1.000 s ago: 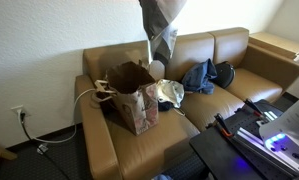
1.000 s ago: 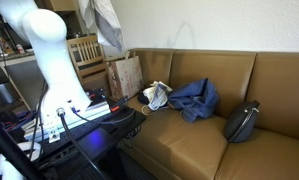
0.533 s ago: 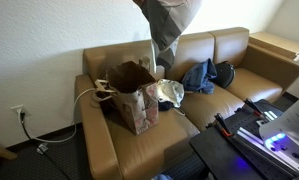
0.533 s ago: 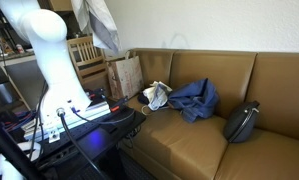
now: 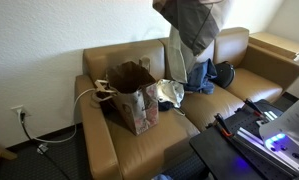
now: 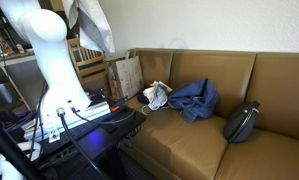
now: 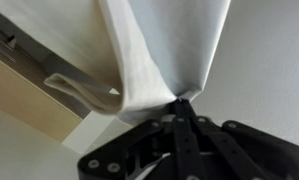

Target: Put the striped cloth in the bag

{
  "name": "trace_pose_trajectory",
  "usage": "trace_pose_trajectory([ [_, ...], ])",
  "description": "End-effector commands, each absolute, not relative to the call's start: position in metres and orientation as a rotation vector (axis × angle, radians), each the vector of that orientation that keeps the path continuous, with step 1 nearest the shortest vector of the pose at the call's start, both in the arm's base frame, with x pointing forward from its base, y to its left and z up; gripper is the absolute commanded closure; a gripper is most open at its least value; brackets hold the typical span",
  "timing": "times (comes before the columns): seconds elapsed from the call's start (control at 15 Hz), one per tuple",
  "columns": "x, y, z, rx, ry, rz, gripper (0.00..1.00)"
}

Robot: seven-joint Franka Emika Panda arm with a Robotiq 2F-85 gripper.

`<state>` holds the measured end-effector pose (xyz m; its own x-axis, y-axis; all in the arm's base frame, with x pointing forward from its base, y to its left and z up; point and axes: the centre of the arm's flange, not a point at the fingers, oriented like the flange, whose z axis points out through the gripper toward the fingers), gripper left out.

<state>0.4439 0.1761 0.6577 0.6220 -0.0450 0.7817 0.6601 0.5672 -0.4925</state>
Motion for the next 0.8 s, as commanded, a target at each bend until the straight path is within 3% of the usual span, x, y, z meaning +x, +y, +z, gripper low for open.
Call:
trace_pose_trajectory([
  [0.0, 0.444, 0.176, 0.657, -0.879, -0.804, -0.471, 1.00],
  [0.4, 0.531, 0.151, 0.511, -1.260, -0.982, -0.594, 1.00],
  [0.73, 0.537, 0.222, 0.513, -1.484, -1.110, -0.666, 1.00],
])
